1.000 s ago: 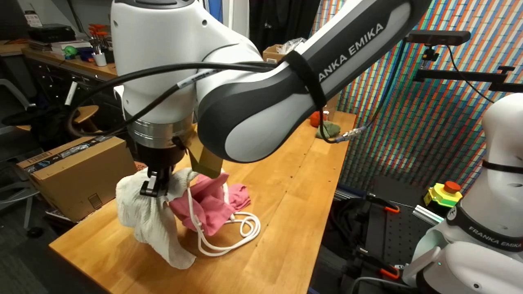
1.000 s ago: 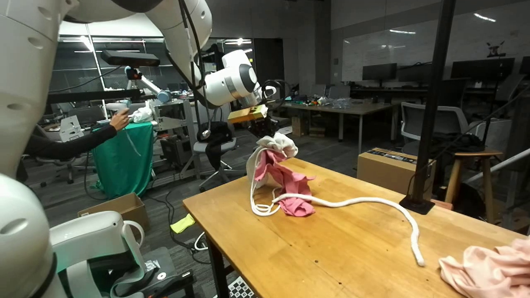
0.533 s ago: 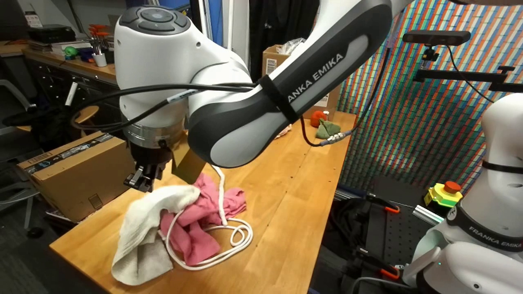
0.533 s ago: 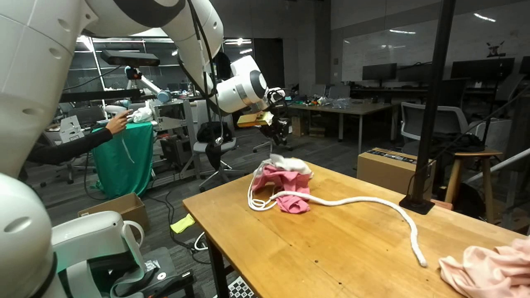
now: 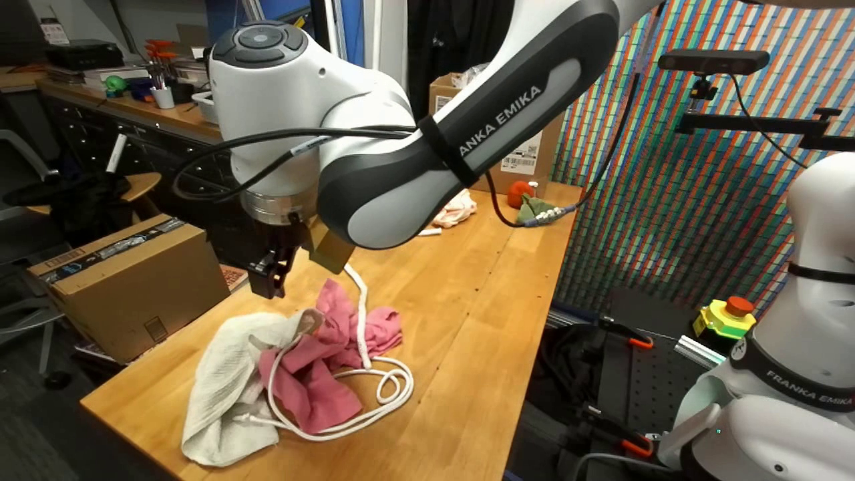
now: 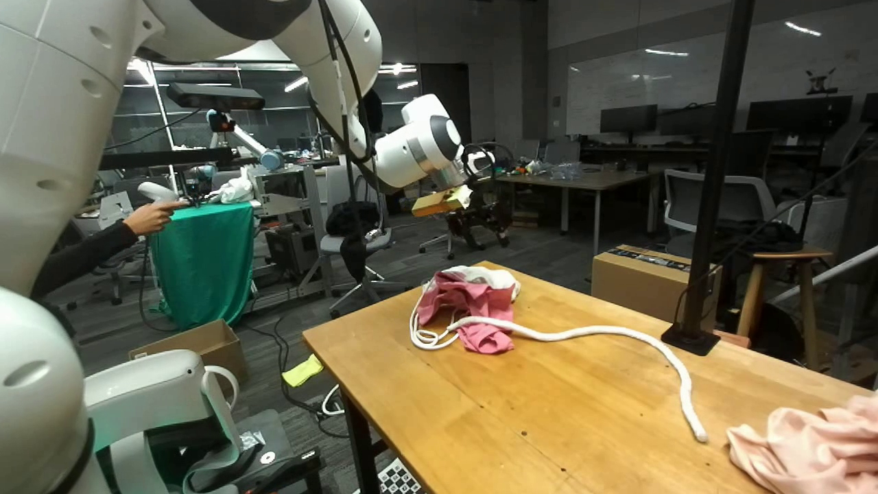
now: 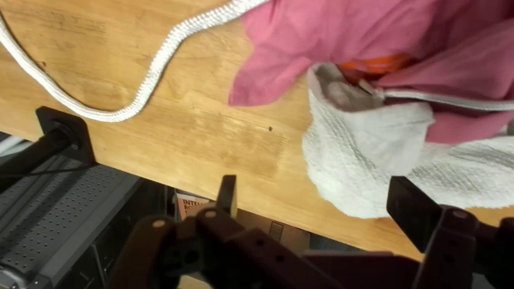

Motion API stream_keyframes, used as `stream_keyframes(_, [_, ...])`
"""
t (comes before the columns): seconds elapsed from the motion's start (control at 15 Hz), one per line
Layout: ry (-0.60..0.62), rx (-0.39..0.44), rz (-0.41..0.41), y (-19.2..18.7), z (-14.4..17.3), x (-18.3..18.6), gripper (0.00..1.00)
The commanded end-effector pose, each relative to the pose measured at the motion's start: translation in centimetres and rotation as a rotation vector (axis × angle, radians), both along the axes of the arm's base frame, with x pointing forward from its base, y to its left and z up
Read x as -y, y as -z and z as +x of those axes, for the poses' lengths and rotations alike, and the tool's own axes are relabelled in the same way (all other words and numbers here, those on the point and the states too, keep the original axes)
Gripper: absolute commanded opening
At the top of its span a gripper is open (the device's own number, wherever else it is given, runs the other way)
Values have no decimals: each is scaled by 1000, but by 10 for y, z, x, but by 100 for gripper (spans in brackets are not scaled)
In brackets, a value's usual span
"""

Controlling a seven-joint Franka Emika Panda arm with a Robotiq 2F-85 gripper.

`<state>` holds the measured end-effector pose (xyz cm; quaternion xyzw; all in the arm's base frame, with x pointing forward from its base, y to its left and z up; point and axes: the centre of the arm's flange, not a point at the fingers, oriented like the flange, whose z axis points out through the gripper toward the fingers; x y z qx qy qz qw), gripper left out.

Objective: Separate the items on the table

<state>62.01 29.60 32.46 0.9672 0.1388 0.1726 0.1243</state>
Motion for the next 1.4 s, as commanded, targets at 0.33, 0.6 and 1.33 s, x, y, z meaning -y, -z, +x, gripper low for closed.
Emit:
stream_keyframes(0.33, [123,-137,-57,16,0,117,100])
stream_keyframes(0.6, [194,-180,0,34,10,165,100])
stream_keyframes(1.33, [327,-252,243,75,36,201,100])
